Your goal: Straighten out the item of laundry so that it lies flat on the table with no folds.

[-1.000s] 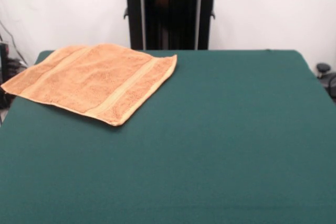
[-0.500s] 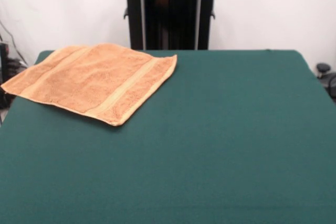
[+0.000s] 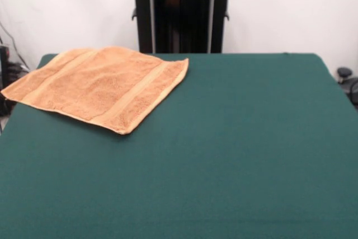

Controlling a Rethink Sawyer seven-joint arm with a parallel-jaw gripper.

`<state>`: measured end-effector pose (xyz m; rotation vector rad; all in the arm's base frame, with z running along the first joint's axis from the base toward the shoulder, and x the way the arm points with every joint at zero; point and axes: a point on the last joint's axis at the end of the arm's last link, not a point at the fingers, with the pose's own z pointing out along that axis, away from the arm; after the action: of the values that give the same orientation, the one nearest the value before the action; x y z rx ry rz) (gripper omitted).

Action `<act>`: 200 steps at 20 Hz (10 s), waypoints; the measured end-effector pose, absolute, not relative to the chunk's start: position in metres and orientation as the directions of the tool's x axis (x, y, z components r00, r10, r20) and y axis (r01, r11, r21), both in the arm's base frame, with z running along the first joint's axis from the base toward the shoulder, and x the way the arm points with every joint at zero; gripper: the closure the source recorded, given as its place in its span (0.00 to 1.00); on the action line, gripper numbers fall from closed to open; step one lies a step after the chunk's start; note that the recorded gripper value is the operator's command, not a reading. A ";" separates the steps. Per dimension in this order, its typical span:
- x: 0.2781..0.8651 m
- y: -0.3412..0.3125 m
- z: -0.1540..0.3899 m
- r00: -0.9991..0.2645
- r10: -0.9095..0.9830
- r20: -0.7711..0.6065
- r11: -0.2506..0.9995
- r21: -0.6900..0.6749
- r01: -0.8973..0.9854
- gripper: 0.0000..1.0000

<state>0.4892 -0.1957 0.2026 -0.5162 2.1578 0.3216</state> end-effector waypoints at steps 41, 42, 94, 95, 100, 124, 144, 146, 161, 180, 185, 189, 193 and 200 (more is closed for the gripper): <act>0.353 -0.164 0.090 -0.819 -0.548 -0.168 0.836 -0.070 -0.545 1.00; 0.353 -0.164 0.090 -0.819 -0.548 -0.168 0.836 -0.070 -0.545 1.00; 0.430 -0.106 0.014 -0.661 -0.488 -0.571 0.842 -0.107 -0.529 1.00; 0.428 -0.108 0.013 -0.666 -0.491 -0.562 0.842 -0.108 -0.529 1.00; 0.416 -0.118 0.003 -0.691 -0.524 -0.497 0.834 -0.135 -0.535 1.00; 0.423 -0.159 0.002 -0.677 -0.591 -0.438 0.806 -0.292 -0.515 1.00; 0.398 -0.127 -0.051 -0.668 -0.597 -0.444 0.791 -0.187 -0.582 1.00; 0.398 -0.128 -0.052 -0.660 -0.606 -0.445 0.784 -0.192 -0.590 1.00; 0.397 -0.129 -0.053 -0.634 -0.626 -0.455 0.766 -0.205 -0.609 1.00; 0.396 -0.131 -0.056 -0.616 -0.620 -0.486 0.767 -0.211 -0.606 1.00; 0.398 -0.130 -0.058 -0.609 -0.613 -0.504 0.772 -0.216 -0.598 1.00; 0.398 -0.129 -0.059 -0.605 -0.608 -0.514 0.775 -0.219 -0.592 1.00; 0.398 -0.129 -0.060 -0.597 -0.604 -0.528 0.777 -0.223 -0.588 1.00; 0.398 -0.130 -0.062 -0.590 -0.596 -0.544 0.781 -0.225 -0.582 1.00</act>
<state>0.3976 -0.1298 -0.0615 -0.8729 2.3560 -0.0302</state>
